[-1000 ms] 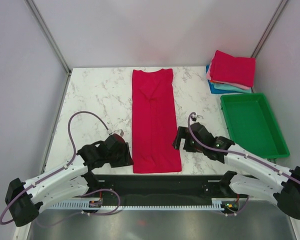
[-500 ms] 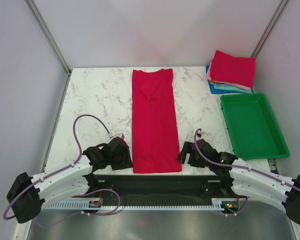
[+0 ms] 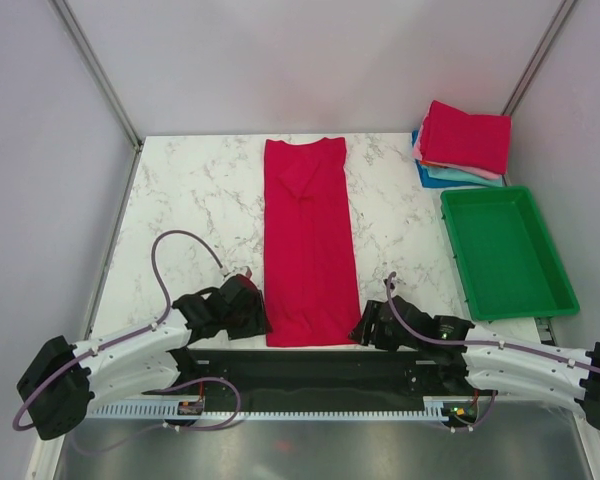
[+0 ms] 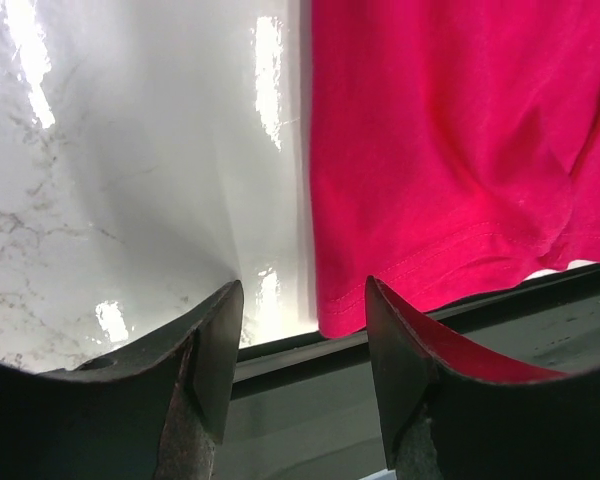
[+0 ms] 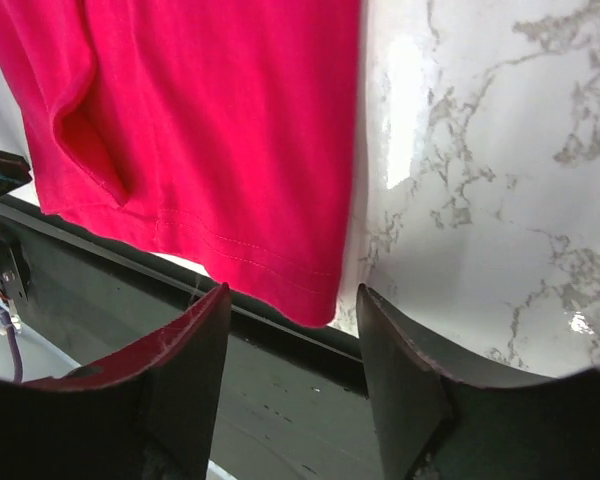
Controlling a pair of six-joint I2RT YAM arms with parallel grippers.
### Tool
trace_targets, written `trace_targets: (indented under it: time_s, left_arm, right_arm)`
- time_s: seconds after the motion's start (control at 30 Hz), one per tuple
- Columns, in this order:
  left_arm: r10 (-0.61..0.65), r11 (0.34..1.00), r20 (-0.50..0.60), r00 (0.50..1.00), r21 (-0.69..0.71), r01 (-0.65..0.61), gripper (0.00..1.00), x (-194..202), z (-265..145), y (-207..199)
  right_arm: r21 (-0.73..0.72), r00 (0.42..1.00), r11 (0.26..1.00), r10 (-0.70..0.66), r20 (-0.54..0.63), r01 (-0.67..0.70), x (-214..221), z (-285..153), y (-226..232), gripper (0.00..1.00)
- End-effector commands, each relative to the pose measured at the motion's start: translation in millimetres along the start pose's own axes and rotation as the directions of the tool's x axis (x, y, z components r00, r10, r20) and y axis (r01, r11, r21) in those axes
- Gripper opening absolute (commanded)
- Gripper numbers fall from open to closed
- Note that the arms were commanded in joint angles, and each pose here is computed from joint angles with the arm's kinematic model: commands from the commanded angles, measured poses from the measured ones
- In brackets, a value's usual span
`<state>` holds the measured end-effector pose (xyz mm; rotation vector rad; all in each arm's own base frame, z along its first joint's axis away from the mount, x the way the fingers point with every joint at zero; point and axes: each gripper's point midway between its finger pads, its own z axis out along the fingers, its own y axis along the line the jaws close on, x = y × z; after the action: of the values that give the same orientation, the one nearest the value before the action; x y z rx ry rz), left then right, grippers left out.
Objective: Fold and stack the t-shirts
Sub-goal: Fold the tshirt
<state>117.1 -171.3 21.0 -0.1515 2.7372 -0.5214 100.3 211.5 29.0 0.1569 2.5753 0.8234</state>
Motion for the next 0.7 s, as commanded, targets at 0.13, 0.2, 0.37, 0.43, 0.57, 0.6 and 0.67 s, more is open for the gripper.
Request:
trace_targets:
  time_s: [0.13,0.2,0.37,0.43,0.57,0.6,0.67]
  left_arm:
    - [-0.024,1.000,0.015,1.000,0.017,0.024,0.62,-1.5,13.0,-4.2]
    - [-0.019,1.000,0.009,1.000,0.017,0.019,0.62,-0.9,15.1,-5.4]
    - [-0.018,0.999,-0.021,1.000,0.027,0.019,0.59,4.7,15.3,-6.9]
    - [-0.020,0.999,-0.026,0.999,0.036,0.021,0.58,7.1,13.7,-6.3]
    - [-0.033,0.998,-0.018,0.999,0.050,0.033,0.54,10.6,8.9,-2.1]
    - [-0.033,0.998,-0.010,0.999,0.062,0.034,0.53,9.3,7.0,-3.8]
    - [-0.032,0.997,-0.040,0.999,0.067,0.034,0.52,15.6,4.2,-3.6]
  right_arm:
    - [0.129,0.999,0.991,0.040,-0.013,-0.038,15.2,3.0,-40.7,0.59]
    - [0.134,0.999,0.990,0.037,-0.004,-0.036,13.2,4.5,-40.6,0.57]
    - [0.154,1.000,0.988,0.017,0.002,-0.017,9.8,7.2,-39.6,0.54]
    - [0.162,1.000,0.987,0.008,0.005,-0.009,8.8,8.1,-39.9,0.53]
    - [0.161,1.000,0.987,0.007,0.006,-0.008,8.9,9.2,-40.5,0.48]
    - [0.160,1.000,0.987,0.008,0.008,-0.009,8.6,9.5,-40.6,0.47]
    - [0.164,1.000,0.986,0.004,0.009,-0.006,8.6,9.7,-41.9,0.47]
